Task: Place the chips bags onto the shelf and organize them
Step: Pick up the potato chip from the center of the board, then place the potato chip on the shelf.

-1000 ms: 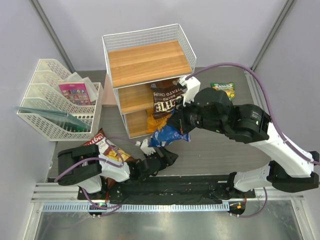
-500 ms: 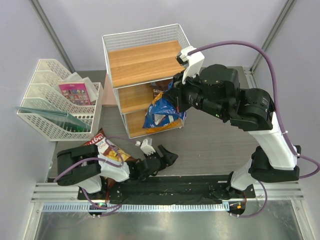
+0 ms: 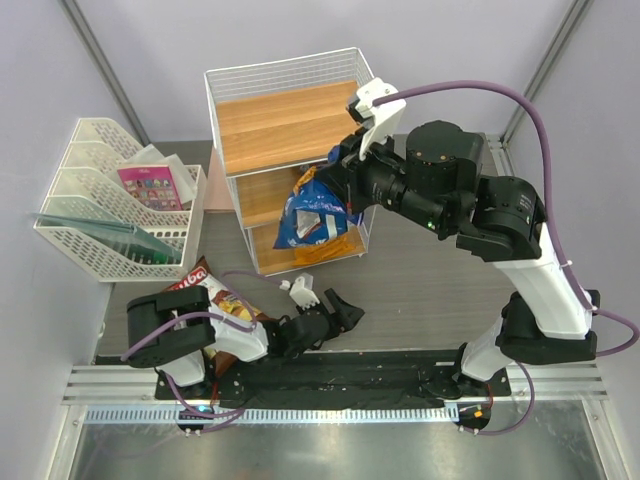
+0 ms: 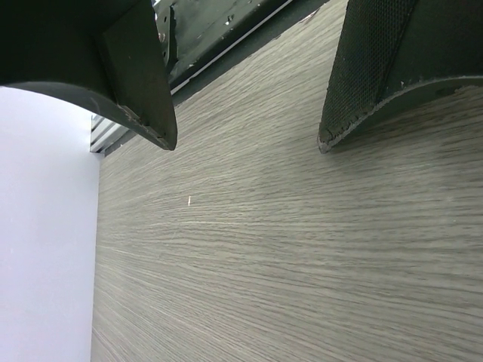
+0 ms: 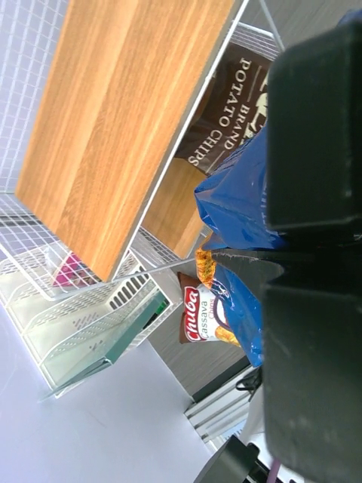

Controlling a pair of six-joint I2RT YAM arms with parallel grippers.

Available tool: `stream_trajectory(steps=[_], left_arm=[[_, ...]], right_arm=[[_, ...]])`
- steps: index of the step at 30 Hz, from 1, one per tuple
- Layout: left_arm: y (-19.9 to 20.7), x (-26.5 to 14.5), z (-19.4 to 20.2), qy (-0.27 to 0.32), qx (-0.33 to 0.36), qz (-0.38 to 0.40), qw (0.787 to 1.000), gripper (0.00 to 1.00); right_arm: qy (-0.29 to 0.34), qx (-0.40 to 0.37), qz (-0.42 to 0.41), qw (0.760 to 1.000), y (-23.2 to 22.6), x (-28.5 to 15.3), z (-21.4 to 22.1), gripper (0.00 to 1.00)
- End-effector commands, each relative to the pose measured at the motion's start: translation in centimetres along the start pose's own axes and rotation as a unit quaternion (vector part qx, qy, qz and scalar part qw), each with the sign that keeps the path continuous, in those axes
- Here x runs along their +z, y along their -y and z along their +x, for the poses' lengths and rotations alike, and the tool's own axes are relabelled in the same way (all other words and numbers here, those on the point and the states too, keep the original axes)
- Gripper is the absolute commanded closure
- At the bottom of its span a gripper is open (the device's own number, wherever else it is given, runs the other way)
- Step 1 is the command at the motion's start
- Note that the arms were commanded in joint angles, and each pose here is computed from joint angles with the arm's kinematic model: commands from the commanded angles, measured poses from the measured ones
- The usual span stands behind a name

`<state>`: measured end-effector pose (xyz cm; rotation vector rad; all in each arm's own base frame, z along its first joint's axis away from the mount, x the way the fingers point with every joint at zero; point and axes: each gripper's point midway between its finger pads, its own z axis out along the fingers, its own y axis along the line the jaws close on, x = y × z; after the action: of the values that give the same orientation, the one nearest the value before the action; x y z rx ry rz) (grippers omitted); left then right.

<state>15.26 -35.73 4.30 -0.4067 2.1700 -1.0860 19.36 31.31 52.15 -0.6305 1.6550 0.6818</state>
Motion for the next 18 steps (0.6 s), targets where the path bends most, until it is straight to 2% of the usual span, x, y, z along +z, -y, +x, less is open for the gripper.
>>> stream_trajectory(steps=[1,7,15,18], left_arm=[[-9.6,-1.4,2.5,-0.065,0.099,-0.135,0.984,0.22],[-9.6,-1.3,2.7,-0.067,0.100,-0.136,0.983,0.22],[-9.2,-1.1,3.0,-0.073,0.103,-0.132,0.983,0.22],[-9.1,-1.1,3.1,-0.077,0.104,-0.130,0.983,0.22]], right_arm=[[0.124,-0.004,-0.017,0.992,-0.2,-2.4,-7.0,0.99],[0.187,-0.030,-0.002,0.982,0.3,-2.8,-10.4,0.99],[0.219,-0.082,0.076,0.969,2.3,-0.9,-12.0,0.99],[0.248,-0.079,0.096,0.961,2.8,-1.2,-13.5,0.99]])
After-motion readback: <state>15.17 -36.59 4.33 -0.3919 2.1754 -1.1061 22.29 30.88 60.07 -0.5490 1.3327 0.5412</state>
